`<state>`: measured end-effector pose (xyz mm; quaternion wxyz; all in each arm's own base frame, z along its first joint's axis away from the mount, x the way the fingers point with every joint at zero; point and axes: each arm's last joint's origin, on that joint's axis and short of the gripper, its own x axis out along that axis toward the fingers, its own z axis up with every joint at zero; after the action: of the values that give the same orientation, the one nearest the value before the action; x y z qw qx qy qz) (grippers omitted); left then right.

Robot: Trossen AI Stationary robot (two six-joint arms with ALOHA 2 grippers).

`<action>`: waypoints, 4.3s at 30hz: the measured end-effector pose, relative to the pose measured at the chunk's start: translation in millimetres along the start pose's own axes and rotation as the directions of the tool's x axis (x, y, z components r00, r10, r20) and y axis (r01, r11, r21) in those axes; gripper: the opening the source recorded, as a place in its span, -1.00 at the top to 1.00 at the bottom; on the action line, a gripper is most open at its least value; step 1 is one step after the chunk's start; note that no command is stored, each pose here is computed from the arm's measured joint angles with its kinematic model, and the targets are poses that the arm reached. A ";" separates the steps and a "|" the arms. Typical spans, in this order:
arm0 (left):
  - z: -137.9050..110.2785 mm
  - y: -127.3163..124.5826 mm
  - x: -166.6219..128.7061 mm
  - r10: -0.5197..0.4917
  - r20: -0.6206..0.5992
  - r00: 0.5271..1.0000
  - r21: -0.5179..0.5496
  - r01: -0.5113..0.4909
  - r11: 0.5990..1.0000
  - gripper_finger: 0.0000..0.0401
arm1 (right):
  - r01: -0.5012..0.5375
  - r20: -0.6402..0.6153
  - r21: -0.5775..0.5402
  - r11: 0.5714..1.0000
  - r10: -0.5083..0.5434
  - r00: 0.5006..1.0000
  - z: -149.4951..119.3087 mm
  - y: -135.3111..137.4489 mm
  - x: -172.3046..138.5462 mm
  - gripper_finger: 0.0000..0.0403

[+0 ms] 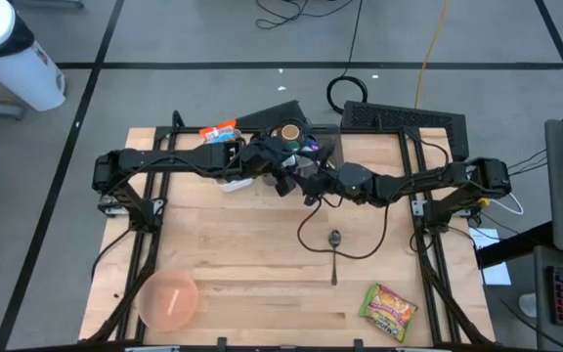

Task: Pick & Place Food Item
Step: Put the white seasoning bottle into the left black bin

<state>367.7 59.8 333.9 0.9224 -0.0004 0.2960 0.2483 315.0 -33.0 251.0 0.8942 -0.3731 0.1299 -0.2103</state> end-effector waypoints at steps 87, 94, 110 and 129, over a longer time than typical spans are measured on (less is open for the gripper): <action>-25.8 103.3 38.4 -0.127 -0.532 0.837 0.411 0.387 0.826 -0.05 | -0.417 0.295 0.695 0.586 0.296 0.908 -40.2 10.3 -110.3 -0.53; -36.6 99.4 57.3 -0.146 -0.586 0.797 0.417 0.451 0.789 -0.05 | -0.412 0.282 0.696 0.588 0.303 0.910 -50.7 17.7 -113.3 -0.53; -43.0 81.2 81.6 -0.144 -0.628 0.765 0.476 0.524 0.706 -0.05 | -0.311 0.279 0.718 0.622 0.151 0.948 -68.1 15.8 -116.8 -0.53; -42.1 78.7 117.1 -0.159 -0.741 0.652 0.386 0.608 0.694 -0.05 | -0.311 0.270 0.717 0.624 0.163 0.949 -69.0 16.9 -116.7 -0.53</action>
<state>390.8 176.3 246.7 0.7369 0.1408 0.6548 -0.0917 190.4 -9.4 200.2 0.9953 0.0331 -0.0014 -0.0905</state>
